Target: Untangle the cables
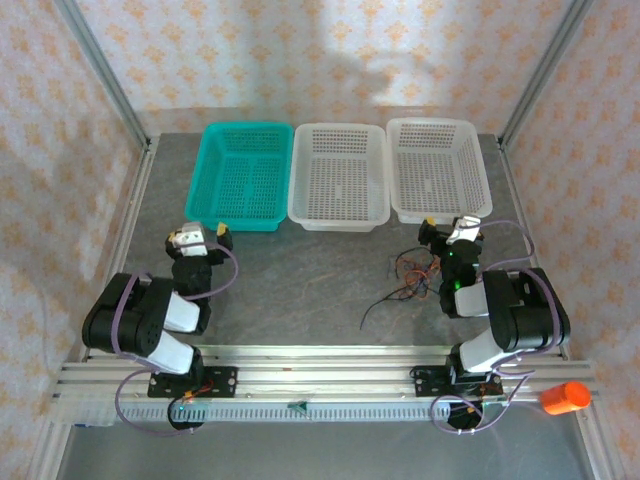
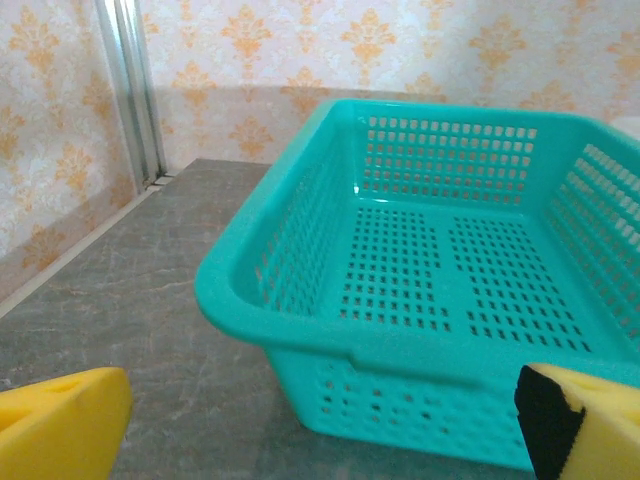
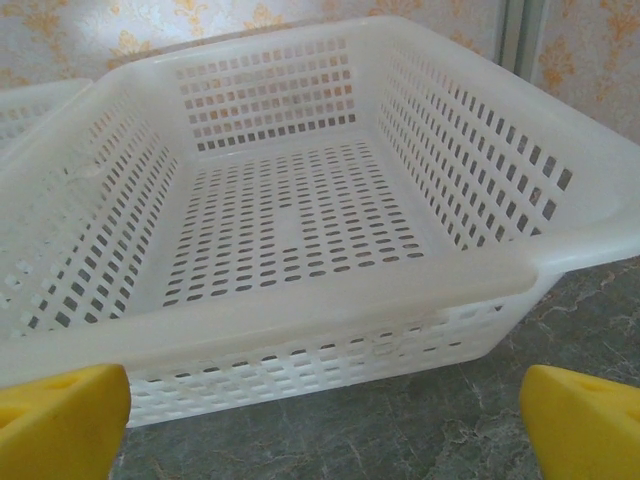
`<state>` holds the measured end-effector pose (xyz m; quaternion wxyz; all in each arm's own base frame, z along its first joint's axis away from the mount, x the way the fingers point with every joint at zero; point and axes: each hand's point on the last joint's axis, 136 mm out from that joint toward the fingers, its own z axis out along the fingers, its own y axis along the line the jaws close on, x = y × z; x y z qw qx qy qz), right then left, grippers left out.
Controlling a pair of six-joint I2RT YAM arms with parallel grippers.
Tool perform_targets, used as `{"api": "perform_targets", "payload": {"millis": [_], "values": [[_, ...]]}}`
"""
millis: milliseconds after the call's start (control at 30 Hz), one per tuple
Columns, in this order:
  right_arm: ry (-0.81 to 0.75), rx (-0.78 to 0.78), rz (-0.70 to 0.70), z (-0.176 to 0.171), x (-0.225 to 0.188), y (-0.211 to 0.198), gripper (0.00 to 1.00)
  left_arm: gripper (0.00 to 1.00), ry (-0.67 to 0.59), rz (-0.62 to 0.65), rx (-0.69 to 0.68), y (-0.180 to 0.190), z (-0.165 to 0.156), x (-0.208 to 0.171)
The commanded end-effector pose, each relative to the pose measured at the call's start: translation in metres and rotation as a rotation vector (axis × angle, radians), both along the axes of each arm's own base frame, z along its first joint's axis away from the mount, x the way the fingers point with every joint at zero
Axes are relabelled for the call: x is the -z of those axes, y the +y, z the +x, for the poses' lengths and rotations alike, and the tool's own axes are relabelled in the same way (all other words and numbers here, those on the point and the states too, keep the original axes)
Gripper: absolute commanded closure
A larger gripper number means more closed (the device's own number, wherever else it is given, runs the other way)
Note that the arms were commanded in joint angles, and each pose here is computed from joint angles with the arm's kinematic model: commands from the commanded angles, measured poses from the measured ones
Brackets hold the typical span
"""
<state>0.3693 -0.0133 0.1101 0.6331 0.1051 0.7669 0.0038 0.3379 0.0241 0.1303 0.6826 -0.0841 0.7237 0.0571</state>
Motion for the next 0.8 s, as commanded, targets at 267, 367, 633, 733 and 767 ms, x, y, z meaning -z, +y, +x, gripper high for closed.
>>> {"api": "perform_targets", "payload": {"millis": [267,367,633,733,767], "values": [[-0.143,-0.015,0.05,-0.009,-0.073,0.002,0.0,0.01,-0.031,-0.036,0.027,-0.023,-0.001,-0.063],[-0.181,-0.055,0.101,-0.012,-0.097,0.01,0.0,0.01,0.009,-0.133,-0.04,-0.014,0.002,-0.068],[-0.15,0.041,0.309,-0.027,-0.118,-0.001,0.0,0.01,0.112,-0.415,-0.331,0.021,-0.011,-0.07],[-0.141,0.061,0.368,-0.034,-0.121,-0.003,0.0,0.0,0.144,-0.486,-0.367,0.026,-0.016,-0.069],[-0.129,0.077,0.39,-0.036,-0.121,-0.005,0.0,0.01,0.166,-0.503,-0.352,0.024,-0.015,-0.067]]}}
